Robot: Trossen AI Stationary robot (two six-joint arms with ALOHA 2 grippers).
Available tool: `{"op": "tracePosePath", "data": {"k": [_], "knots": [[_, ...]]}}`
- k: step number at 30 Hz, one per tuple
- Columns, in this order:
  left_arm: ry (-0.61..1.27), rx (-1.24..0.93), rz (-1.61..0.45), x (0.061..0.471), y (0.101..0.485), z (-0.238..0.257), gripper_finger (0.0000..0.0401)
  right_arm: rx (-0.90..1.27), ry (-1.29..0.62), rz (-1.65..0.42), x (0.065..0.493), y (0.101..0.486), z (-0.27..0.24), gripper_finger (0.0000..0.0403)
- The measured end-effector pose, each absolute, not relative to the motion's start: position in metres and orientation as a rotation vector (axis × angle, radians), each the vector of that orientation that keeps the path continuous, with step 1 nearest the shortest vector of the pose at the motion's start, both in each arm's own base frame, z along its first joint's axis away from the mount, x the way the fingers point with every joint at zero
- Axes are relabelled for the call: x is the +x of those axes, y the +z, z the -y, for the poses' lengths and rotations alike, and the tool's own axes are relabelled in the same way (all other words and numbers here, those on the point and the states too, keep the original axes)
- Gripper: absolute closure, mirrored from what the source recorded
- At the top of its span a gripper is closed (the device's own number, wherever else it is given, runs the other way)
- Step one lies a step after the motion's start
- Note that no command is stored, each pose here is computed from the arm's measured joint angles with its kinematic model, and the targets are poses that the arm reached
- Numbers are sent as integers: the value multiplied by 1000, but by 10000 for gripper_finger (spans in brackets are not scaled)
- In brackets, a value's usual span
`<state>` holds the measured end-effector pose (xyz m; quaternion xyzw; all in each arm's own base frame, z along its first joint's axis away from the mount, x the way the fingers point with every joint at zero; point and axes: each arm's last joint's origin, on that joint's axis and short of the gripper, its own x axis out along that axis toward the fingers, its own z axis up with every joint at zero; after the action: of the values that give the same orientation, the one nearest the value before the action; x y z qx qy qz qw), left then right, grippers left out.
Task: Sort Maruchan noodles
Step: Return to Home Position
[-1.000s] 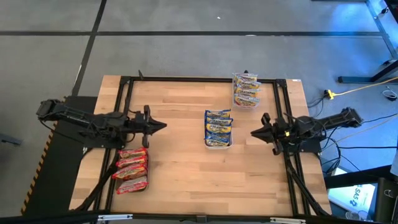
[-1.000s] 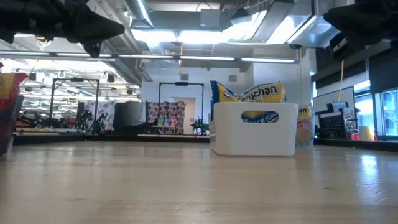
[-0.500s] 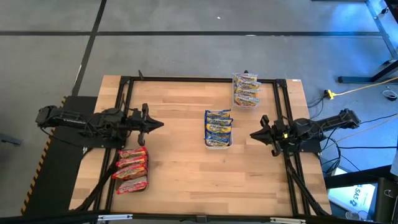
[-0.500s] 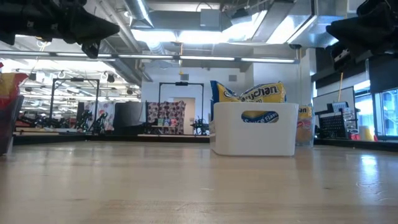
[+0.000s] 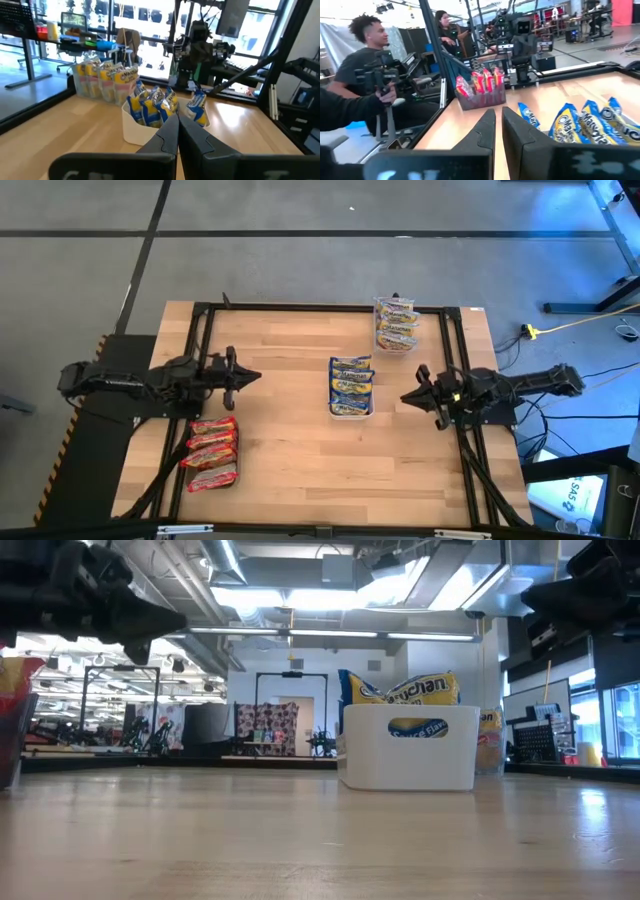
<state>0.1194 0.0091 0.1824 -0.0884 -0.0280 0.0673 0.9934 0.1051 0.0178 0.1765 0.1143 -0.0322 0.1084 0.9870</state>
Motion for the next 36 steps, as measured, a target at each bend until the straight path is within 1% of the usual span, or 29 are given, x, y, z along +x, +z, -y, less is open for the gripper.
{"op": "tracePosePath", "data": {"k": [7,12,15,19,23,27,31,36], "knots": [[138,-188,49,106,171,-8,400,266,188,65,106,177,-11,391],[165,-200,49,97,169,-9,400,335,73,65,106,175,-8,391],[169,-195,49,97,169,-9,400,339,46,48,106,173,-7,391],[180,-196,32,98,167,-9,400,319,56,48,106,173,-7,391],[181,-200,31,98,167,-9,400,251,144,-17,106,168,-10,391],[181,-200,31,98,167,-9,400,211,187,4,104,170,-11,391],[181,-200,31,98,167,-9,400,202,154,27,103,171,-10,391],[181,-200,31,98,167,-9,400,185,124,-42,101,164,-9,391]]}}
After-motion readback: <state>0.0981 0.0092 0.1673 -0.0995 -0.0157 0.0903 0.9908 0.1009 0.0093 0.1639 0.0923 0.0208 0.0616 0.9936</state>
